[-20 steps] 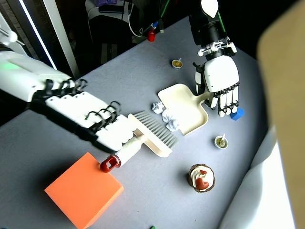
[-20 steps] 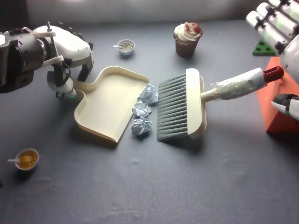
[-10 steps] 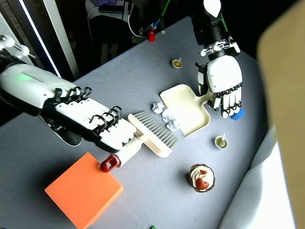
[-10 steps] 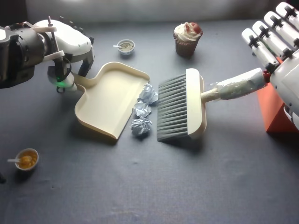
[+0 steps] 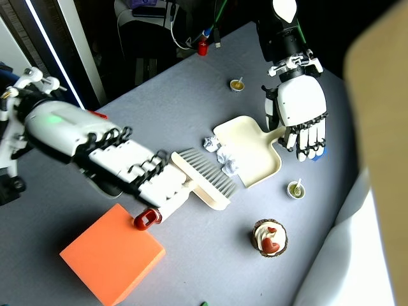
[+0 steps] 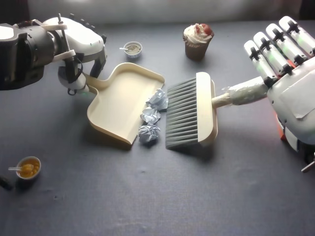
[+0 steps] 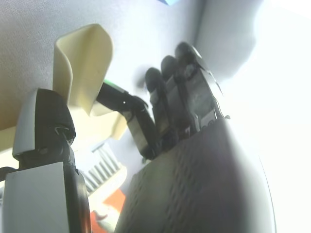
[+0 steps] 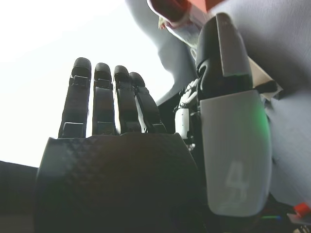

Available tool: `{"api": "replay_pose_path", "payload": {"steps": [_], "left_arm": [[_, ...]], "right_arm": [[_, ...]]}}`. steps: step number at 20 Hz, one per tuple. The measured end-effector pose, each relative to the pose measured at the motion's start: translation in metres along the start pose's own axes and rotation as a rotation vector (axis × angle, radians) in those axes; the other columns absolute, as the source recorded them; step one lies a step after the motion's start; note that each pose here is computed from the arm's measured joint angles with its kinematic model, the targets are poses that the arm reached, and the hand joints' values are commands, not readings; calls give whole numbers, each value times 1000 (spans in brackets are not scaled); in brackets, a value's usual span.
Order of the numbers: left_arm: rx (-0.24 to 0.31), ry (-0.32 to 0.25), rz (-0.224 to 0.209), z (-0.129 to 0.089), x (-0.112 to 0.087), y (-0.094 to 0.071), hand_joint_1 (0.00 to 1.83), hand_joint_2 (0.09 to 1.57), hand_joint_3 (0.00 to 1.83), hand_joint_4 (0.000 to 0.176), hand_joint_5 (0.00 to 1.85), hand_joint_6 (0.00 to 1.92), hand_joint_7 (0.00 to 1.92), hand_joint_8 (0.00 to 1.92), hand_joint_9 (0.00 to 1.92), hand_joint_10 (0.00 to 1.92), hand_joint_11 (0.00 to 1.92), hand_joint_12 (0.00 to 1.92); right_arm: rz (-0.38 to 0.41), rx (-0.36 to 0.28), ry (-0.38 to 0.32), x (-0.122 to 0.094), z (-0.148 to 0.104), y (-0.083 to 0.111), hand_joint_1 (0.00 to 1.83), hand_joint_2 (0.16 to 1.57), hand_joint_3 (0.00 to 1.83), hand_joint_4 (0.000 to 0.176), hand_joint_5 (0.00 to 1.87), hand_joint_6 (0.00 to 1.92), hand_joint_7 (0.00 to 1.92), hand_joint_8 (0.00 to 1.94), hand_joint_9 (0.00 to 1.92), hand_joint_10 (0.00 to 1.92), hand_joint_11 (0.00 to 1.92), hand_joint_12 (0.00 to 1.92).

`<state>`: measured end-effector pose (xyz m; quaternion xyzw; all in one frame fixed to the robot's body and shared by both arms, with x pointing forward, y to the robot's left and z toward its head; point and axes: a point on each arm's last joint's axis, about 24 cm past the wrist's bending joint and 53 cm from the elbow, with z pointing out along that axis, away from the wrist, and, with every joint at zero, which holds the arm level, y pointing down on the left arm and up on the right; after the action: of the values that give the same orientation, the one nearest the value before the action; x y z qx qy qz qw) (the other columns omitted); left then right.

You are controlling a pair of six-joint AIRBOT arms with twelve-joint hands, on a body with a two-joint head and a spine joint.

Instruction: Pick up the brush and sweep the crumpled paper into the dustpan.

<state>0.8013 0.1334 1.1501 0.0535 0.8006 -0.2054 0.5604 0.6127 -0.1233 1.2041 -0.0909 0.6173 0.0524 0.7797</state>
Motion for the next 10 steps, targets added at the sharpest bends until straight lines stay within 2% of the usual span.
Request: {"api": "replay_pose_path", "payload": {"steps": [3, 4, 5, 7, 8, 9, 10], "left_arm": [[-8, -3, -1, 0, -2, 3, 1075, 1136, 0, 0, 947, 1033, 421, 4, 333, 2, 320, 84], [-7, -3, -1, 0, -2, 3, 1063, 1141, 1, 10, 935, 1053, 404, 0, 298, 0, 301, 84], [-8, -4, -1, 0, -2, 4, 1071, 1150, 0, 0, 918, 1078, 395, 1, 296, 1, 275, 87], [-7, -3, -1, 0, -2, 3, 1084, 1121, 0, 0, 977, 985, 435, 4, 341, 7, 310, 123], [-7, -3, -1, 0, -2, 3, 1072, 1127, 1, 13, 963, 1008, 422, 1, 335, 2, 300, 123], [-7, -3, -1, 0, -2, 3, 1072, 1127, 1, 13, 963, 1008, 422, 1, 335, 2, 300, 123], [-7, -4, -2, 0, -2, 3, 1078, 1132, 2, 0, 953, 1023, 423, 1, 327, 2, 280, 121]], "right_arm": [[19, 67, -14, 4, 7, -16, 997, 1113, 0, 0, 71, 2, 99, 4, 96, 3, 111, 7], [32, 77, -12, 7, 8, -17, 972, 1111, 0, 0, 52, 0, 90, 0, 98, 3, 116, 8], [47, 83, -13, 10, 9, -16, 992, 1103, 0, 0, 53, 0, 87, 0, 93, 0, 107, 4], [57, 73, -16, 14, 12, -9, 985, 1095, 0, 0, 56, 1, 86, 0, 93, 0, 101, 1], [61, 69, -15, 17, 13, -5, 986, 1092, 0, 0, 67, 6, 87, 1, 96, 2, 107, 4], [62, 68, -14, 19, 14, -3, 986, 1092, 0, 0, 67, 6, 87, 1, 96, 2, 107, 4], [63, 68, -13, 22, 16, -2, 993, 1085, 0, 0, 71, 3, 98, 3, 110, 4, 122, 9]]}}
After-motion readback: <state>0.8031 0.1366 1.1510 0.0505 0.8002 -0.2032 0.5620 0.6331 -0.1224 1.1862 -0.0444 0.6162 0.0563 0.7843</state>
